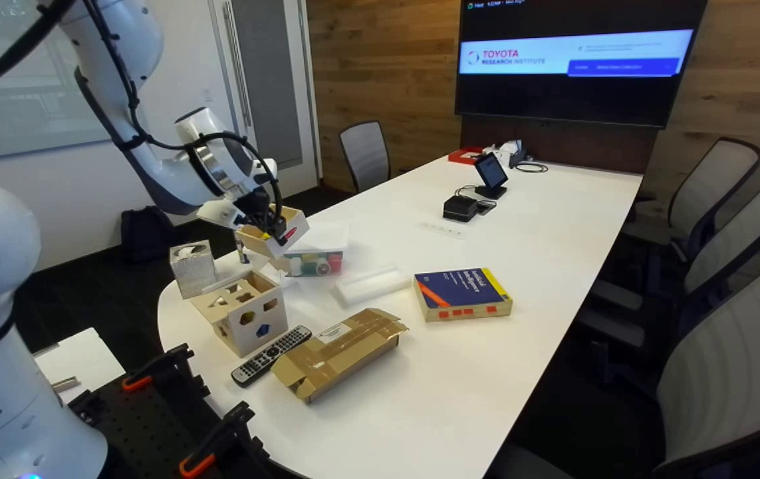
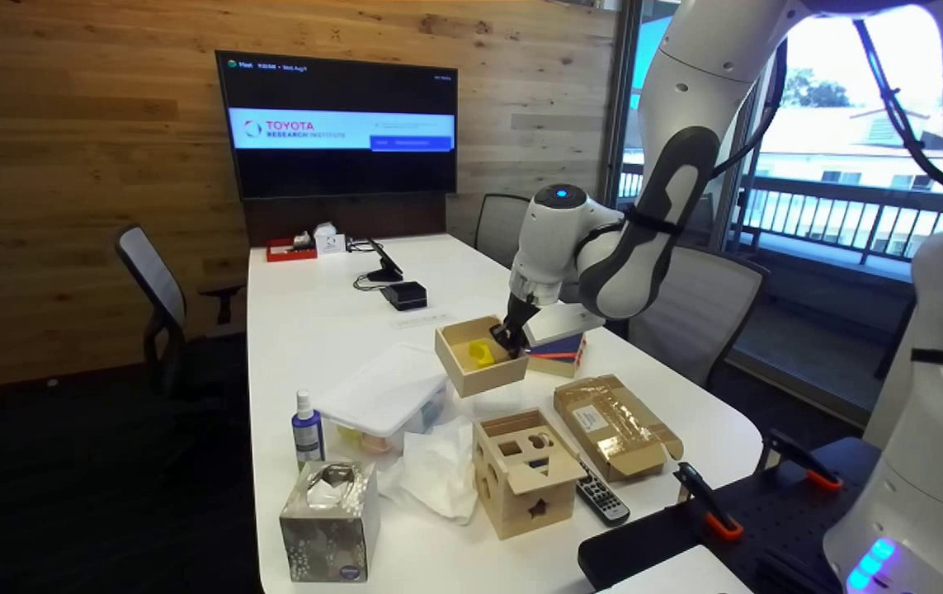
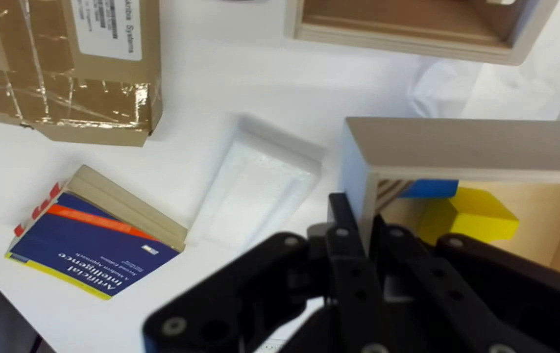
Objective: Move the small crate closer to the cube-shaped object
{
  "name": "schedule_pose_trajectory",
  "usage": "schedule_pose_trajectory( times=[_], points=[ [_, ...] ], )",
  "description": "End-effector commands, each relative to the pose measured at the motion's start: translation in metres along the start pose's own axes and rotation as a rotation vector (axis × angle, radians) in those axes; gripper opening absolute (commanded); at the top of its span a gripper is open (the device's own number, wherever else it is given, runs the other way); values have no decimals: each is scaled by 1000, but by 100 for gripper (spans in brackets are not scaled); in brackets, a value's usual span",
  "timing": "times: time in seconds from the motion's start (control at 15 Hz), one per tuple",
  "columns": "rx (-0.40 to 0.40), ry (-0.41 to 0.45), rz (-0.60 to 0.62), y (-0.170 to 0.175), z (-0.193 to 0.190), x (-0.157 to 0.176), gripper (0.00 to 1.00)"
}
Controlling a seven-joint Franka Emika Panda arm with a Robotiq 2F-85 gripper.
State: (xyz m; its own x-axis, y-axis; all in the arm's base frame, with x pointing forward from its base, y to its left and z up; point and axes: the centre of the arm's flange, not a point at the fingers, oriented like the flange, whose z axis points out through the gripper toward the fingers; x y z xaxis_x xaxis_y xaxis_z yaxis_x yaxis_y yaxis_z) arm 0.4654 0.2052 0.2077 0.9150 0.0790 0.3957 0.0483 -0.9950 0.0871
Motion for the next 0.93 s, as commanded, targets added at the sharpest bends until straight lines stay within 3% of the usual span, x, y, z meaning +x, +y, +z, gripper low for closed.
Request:
schedule_pose_trajectory(
  times=[0.0,0.33,0.47,0.73,0.87],
  points=[
    [33,-7,-21,41,14,-1,2],
    [45,-43,27,71,51,-47,2],
    [38,2,72,76,63,-56,2],
    [35,122,152,85,62,-42,2],
    [34,125,167,77,63,-33,2]
  ],
)
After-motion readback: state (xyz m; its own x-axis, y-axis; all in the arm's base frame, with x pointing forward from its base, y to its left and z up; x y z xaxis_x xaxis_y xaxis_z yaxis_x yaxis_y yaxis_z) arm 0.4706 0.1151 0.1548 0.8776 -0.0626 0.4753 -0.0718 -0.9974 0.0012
